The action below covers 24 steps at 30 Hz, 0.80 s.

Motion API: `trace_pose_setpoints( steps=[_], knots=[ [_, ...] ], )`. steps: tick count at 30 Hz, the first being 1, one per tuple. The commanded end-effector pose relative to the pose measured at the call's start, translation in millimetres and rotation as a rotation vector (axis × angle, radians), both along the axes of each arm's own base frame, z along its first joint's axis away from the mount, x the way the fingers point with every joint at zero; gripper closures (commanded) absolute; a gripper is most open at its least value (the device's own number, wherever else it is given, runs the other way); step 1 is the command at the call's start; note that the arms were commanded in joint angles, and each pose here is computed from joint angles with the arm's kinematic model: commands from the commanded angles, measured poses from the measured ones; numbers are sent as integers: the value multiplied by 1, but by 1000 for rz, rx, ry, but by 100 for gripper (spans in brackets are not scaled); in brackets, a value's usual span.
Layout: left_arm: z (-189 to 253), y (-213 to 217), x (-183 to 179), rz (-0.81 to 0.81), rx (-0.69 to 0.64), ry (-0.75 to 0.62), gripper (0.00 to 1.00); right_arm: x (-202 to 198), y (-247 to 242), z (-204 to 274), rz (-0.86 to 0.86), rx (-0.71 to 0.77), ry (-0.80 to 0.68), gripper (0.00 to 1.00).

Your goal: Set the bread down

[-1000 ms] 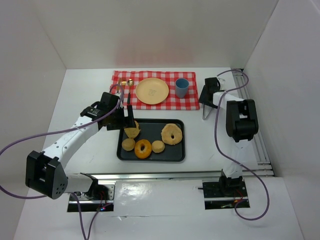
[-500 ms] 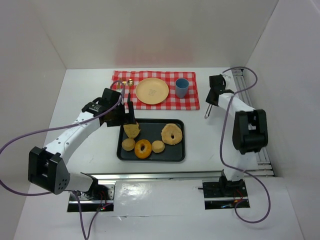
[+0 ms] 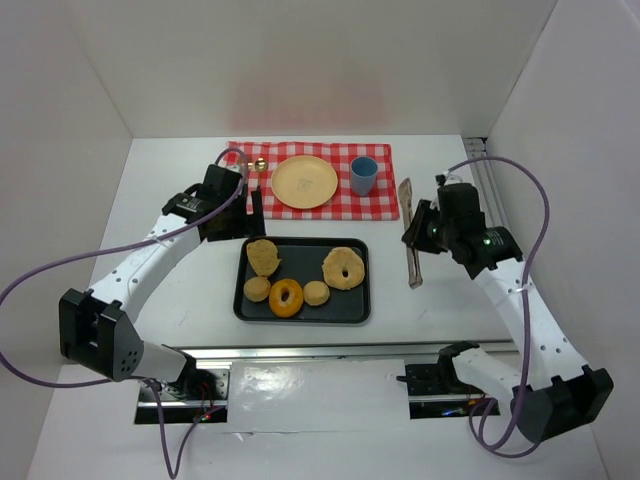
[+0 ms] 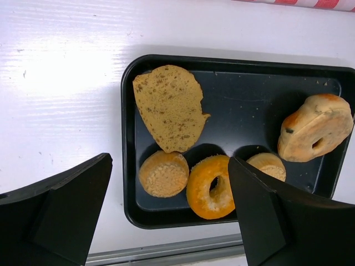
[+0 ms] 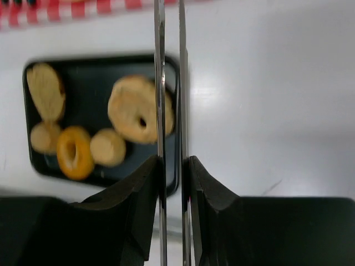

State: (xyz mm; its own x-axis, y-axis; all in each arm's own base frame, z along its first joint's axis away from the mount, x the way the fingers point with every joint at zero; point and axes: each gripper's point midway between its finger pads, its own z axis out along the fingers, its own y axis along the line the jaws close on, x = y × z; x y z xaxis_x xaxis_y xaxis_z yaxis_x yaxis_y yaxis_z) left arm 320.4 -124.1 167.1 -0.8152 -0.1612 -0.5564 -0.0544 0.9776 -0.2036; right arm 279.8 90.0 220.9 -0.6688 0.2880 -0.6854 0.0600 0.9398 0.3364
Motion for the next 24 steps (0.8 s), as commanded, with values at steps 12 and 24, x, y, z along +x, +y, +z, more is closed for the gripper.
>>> trace_pose_setpoints(
  steps=[12,24],
  knots=[
    [21,5,-4,33,-18,-55,1,-103,58,-33,407,42,322,53],
    [31,7,-12,27,-30,-71,1,-76,66,-51,431,-68,326,49]
  ],
)
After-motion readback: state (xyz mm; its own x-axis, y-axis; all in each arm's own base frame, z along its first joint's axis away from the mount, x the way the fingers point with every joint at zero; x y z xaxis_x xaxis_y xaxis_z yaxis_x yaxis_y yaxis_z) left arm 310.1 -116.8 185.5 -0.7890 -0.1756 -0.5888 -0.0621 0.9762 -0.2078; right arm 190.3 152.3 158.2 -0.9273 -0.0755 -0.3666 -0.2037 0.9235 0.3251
